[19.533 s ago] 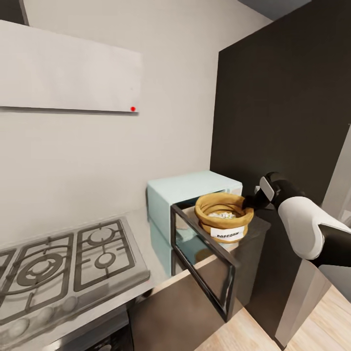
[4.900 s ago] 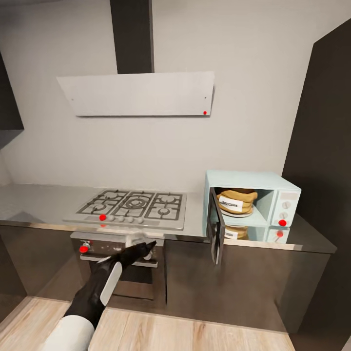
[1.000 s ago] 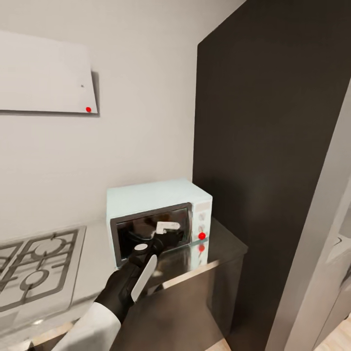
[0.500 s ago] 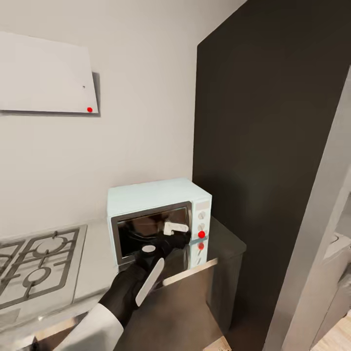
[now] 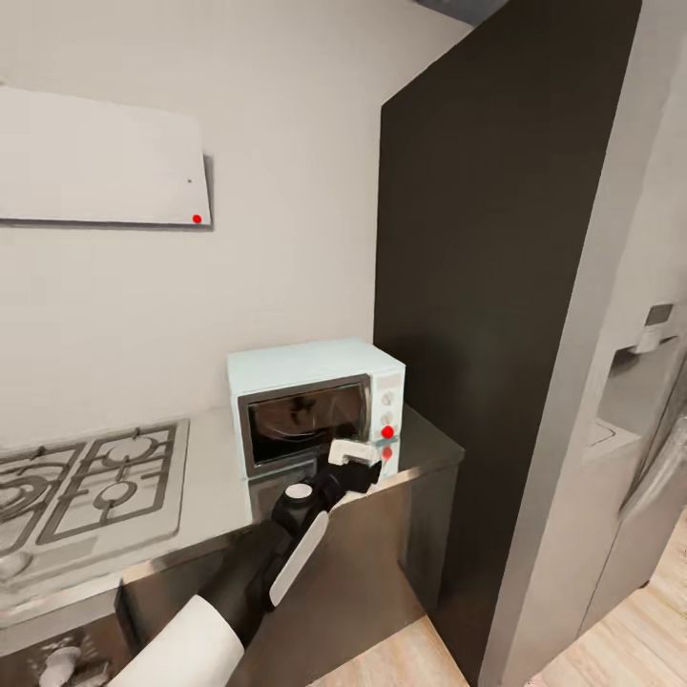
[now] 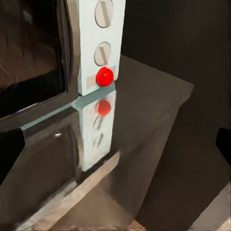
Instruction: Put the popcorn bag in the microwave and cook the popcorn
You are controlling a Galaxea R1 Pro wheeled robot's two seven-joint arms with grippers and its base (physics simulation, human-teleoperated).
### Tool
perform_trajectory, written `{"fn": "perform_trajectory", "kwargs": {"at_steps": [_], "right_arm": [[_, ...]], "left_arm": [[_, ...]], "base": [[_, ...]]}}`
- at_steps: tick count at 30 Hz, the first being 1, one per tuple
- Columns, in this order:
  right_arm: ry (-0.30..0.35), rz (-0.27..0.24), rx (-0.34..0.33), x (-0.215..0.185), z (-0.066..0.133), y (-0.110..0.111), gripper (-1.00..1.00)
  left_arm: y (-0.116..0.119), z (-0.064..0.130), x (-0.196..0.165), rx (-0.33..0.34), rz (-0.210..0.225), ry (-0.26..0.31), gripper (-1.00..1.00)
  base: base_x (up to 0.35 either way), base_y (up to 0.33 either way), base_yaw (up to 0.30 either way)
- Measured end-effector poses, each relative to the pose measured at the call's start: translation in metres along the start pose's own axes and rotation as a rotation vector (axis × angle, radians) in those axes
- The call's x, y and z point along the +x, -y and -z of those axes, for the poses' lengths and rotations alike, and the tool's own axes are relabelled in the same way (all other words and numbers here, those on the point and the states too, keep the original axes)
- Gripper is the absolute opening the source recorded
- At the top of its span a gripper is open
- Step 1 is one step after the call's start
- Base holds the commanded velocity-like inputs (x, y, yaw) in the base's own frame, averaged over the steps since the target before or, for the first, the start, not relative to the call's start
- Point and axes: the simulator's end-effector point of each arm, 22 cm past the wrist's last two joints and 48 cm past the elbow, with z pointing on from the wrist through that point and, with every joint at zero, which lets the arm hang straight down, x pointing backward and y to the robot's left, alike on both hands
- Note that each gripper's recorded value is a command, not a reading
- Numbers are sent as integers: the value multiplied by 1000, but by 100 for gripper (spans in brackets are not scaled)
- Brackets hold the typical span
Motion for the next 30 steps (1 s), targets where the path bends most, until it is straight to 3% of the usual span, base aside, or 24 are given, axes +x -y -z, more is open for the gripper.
{"fn": "perform_trajectory", "kwargs": {"at_steps": [1, 5, 8, 12, 15, 17, 20, 22, 25, 30], "right_arm": [[-3, 7, -1, 0, 0, 0, 100], [4, 21, 0, -3, 0, 0, 100], [4, 29, -1, -4, 0, 0, 100], [11, 53, -1, -7, 0, 0, 100], [12, 58, -1, -8, 0, 0, 100], [11, 61, -1, -8, 0, 0, 100], [10, 63, -2, -7, 0, 0, 100], [10, 63, -2, -7, 0, 0, 100], [14, 54, -1, -8, 0, -1, 100], [12, 55, 0, -7, 0, 1, 100]], "left_arm": [[4, -1, 7, 12, 15, -16, 100], [-7, -10, 106, 6, 183, -229, 100], [-23, -2, 181, -38, 235, -385, 100], [-45, 31, 286, -116, 314, -606, 100], [-46, 64, 346, -139, 428, -734, 100], [-54, 96, 392, -190, 488, -831, 100], [-70, 118, 424, -268, 503, -800, 100], [-62, 161, 471, -299, 516, -855, 100], [-48, 207, 515, -319, 540, -926, 100], [-48, 259, 556, -379, 538, -920, 100]], "base": [[-342, 0, 0], [-324, 0, 0], [-341, 0, 0], [-345, 0, 0], [-346, 0, 0], [-308, 0, 0], [-193, 0, 0], [-234, 0, 0], [-298, 0, 0], [-96, 0, 0]]}}
